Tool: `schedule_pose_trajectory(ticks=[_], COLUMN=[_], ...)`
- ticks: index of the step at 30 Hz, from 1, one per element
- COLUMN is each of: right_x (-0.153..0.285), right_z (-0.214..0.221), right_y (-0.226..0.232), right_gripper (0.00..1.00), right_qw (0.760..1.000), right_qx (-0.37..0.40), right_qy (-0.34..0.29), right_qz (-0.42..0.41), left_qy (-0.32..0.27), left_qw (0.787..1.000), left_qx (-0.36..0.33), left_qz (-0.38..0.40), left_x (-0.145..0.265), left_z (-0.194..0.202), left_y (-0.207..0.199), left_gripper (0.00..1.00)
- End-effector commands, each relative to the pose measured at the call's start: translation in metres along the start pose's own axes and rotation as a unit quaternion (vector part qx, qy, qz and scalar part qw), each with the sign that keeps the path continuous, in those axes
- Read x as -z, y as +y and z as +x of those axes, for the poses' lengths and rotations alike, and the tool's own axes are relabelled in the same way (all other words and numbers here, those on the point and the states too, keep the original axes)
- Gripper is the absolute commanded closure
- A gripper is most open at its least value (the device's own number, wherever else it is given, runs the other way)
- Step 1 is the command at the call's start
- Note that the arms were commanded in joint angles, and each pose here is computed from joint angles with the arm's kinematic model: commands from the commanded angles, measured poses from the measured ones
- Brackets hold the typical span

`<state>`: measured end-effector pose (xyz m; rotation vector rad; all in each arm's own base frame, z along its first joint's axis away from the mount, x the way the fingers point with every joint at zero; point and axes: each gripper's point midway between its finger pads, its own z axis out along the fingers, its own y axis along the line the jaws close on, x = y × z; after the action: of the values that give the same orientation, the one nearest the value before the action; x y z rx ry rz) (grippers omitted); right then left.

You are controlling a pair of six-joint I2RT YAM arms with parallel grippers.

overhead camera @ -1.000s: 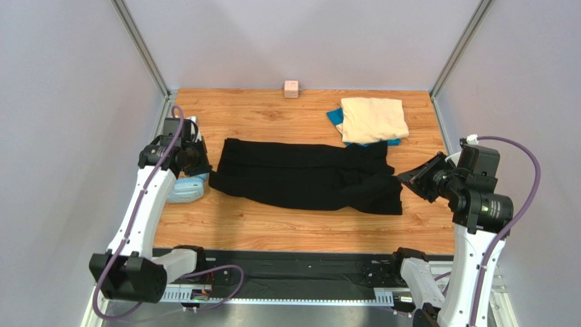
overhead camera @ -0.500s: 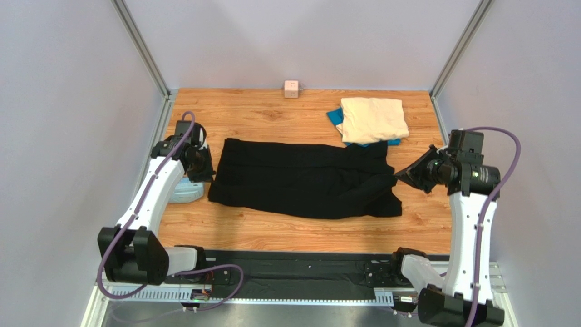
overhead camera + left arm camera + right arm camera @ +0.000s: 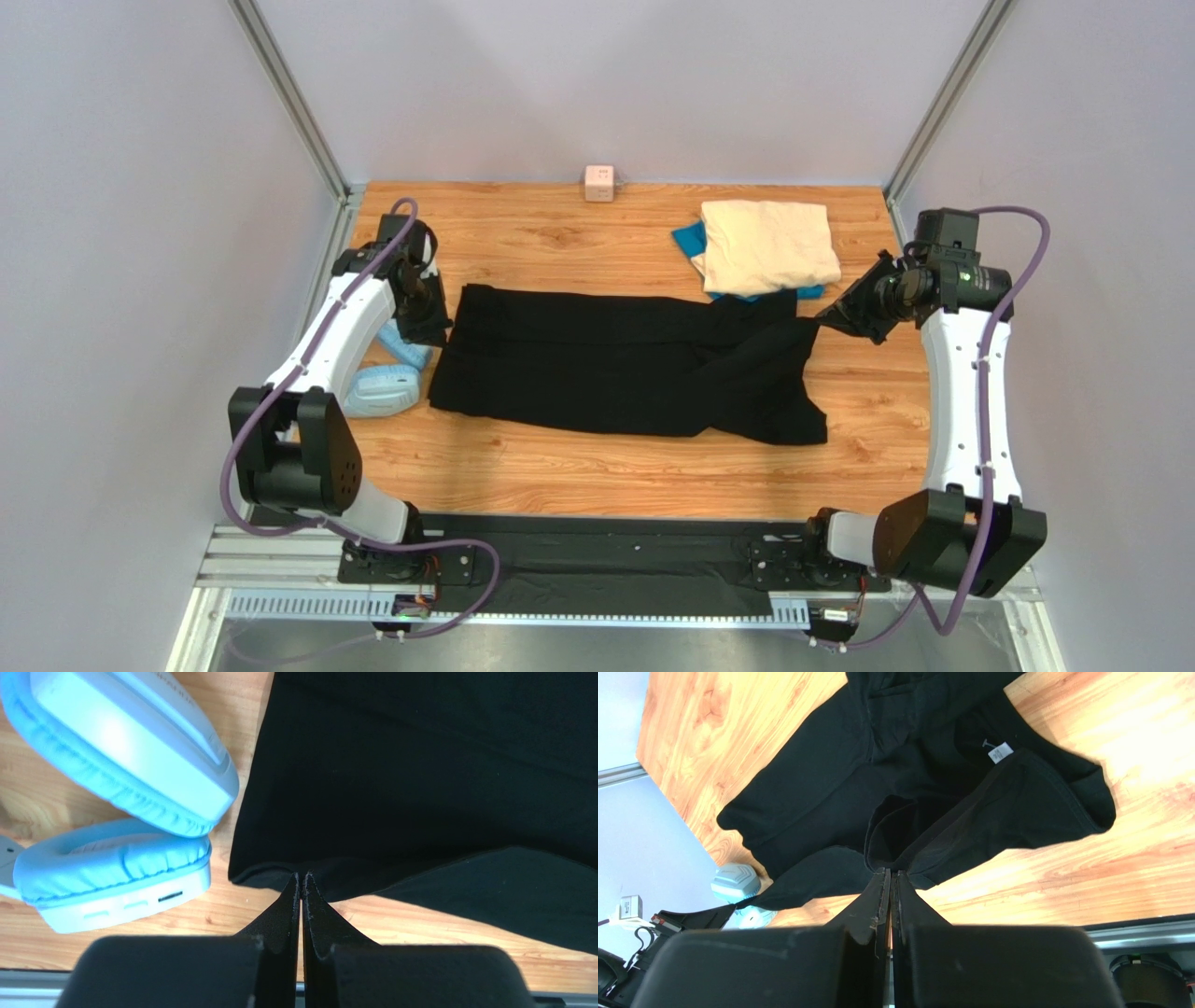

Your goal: Fold and stack the t-shirts

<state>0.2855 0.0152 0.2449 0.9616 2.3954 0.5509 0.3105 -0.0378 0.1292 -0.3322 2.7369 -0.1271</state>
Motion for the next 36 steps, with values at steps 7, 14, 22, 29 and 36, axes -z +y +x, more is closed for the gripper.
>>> schedule_pose_trajectory(ticks=[7, 14, 22, 29, 36], right_x=[-0.03, -0.042, -0.044, -0.066, -0.08], right_z=[-0.036, -0.05, -0.07, -0.074, -0.076], right_y=[0.004, 0.007, 0.016, 0.015, 0.016], right_gripper=[1.0, 1.0, 1.0, 1.0, 1.0], right_qw=[1.0, 0.999, 0.999, 0.999, 0.999], right_qx=[0.024, 0.023, 0.022, 0.013, 0.005], right_qy=[-0.012, -0.011, -0.024, -0.001, 0.015], right_qz=[0.013, 0.021, 0.025, 0.03, 0.029], left_qy=[-0.007, 0.009, 0.013, 0.014, 0.028], left_qw=[1.0, 0.999, 0.999, 0.999, 0.999], left_qx=[-0.003, 0.001, 0.004, 0.004, 0.006], left_qz=[-0.023, -0.034, -0.036, -0.036, -0.037], left_x=[-0.025, -0.046, -0.059, -0.067, -0.08], left_z=[-0.026, -0.035, -0.049, -0.06, -0.065], left_y=[0.003, 0.004, 0.003, 0.003, 0.002], left_gripper=[1.0, 1.0, 1.0, 1.0, 1.0])
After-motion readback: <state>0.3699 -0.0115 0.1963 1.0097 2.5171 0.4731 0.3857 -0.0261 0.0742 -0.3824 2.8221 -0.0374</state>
